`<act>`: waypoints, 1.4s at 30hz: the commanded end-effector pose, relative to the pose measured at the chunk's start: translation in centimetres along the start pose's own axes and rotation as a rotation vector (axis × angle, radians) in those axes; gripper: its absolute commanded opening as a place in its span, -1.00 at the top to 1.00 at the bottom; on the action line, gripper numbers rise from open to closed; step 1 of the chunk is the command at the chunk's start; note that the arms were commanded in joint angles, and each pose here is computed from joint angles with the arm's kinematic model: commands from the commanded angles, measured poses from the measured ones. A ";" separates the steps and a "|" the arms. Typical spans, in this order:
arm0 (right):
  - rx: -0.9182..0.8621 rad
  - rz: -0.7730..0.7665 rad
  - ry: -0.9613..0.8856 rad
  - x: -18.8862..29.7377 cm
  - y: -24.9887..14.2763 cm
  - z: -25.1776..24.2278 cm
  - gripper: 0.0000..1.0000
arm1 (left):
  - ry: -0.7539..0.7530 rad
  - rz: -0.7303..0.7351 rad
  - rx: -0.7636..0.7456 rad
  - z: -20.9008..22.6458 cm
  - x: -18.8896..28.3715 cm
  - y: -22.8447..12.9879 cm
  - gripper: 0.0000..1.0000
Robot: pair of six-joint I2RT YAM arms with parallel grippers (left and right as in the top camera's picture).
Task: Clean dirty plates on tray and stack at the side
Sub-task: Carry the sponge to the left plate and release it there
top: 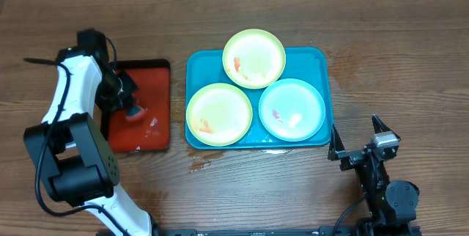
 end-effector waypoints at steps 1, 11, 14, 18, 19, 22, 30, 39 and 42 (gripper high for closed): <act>-0.004 -0.001 -0.013 0.0 -0.2 -0.1 -1.00 | -0.127 -0.051 -0.073 -1.0 4.3 0.8 0.92; -0.004 -0.002 -0.013 0.0 -0.2 -0.1 -0.99 | -0.300 -0.165 -0.229 -4.1 15.9 -3.9 0.91; -0.004 -0.002 -0.013 0.0 -0.2 -0.1 -1.00 | -0.266 -0.075 -0.312 -6.1 15.0 -6.7 0.91; -0.004 -0.002 -0.013 0.0 -0.2 -0.1 -1.00 | -0.233 0.008 -0.446 -9.2 11.5 -10.4 0.92; -0.004 -0.001 -0.013 0.0 -0.2 -0.1 -1.00 | -0.228 0.020 -0.476 -10.0 10.3 -11.3 0.92; -0.004 -0.001 -0.013 0.0 -0.2 -0.1 -1.00 | -0.228 0.029 -0.519 -12.0 6.6 -13.7 0.91; -0.004 -0.001 -0.013 0.0 -0.2 -0.1 -1.00 | -0.241 -0.129 -0.377 -14.5 0.2 -16.6 0.92; -0.004 -0.001 -0.013 0.0 -0.2 -0.1 -1.00 | -0.285 -0.189 -0.306 -15.6 -2.4 -17.6 0.91; -0.004 -0.001 -0.013 0.0 -0.2 -0.1 -1.00 | -0.270 -0.179 -0.307 -15.7 -3.2 -17.6 0.85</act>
Point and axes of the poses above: each gripper's point midway between its finger pads, its own x axis back along the fingers, its own z axis along the line the jaws close on, y = z × x, the point moved 10 cm from there along x, back along the fingers, and after that the axes turned 2 degrees about x, right-handed, at the moved point
